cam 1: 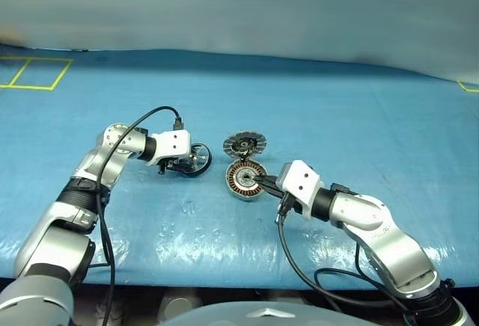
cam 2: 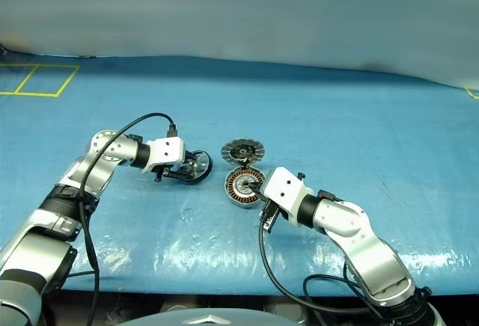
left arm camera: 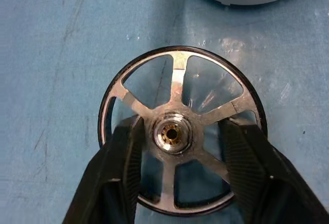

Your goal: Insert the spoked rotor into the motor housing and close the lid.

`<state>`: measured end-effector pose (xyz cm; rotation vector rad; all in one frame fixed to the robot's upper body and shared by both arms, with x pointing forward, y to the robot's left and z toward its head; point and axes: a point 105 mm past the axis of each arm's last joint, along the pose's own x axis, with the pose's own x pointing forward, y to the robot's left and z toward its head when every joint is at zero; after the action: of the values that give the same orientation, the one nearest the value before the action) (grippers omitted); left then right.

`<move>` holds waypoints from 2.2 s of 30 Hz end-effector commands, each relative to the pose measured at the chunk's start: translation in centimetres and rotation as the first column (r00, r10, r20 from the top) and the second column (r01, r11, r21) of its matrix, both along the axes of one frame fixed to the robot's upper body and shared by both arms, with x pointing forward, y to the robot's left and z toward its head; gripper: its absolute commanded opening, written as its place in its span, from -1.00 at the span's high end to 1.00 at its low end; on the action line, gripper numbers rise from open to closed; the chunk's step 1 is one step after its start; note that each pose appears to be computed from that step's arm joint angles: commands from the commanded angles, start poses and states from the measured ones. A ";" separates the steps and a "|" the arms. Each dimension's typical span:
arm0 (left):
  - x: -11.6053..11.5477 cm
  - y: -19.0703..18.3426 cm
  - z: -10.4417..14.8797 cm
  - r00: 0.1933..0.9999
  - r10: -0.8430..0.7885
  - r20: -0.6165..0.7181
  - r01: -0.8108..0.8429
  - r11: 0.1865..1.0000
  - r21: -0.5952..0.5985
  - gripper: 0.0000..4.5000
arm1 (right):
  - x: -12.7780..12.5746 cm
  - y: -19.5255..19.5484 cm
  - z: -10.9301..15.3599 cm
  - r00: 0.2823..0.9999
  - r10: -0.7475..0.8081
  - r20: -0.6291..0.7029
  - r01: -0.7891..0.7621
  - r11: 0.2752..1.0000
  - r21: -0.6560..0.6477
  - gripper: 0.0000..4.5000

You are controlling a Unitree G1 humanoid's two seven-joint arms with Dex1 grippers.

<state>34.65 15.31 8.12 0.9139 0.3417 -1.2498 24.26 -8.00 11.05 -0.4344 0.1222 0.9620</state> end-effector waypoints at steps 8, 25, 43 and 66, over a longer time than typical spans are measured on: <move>-1.6 0.5 -0.6 0.999 0.032 -0.026 -0.034 0.996 -0.081 0.17 | 0.0 0.4 1.1 0.998 0.011 0.054 -0.012 1.000 0.019 1.00; -6.2 -1.1 2.5 0.997 0.063 -0.054 -0.079 0.923 -0.377 0.17 | 0.5 -0.1 1.5 0.999 -0.012 0.047 0.010 0.999 0.046 1.00; -3.1 0.0 3.6 0.998 0.050 -0.030 -0.054 0.981 -0.184 0.17 | 0.6 -0.1 1.2 0.999 -0.003 0.045 0.002 1.000 0.020 1.00; -3.4 -1.6 0.2 0.991 -0.085 -0.108 0.081 0.996 -0.040 0.17 | 0.5 -0.7 0.1 0.997 -0.063 0.035 0.063 0.998 -0.004 1.00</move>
<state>31.24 13.86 8.64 0.8189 0.3596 -1.3733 24.72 -8.90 10.37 -0.4406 0.1410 0.8921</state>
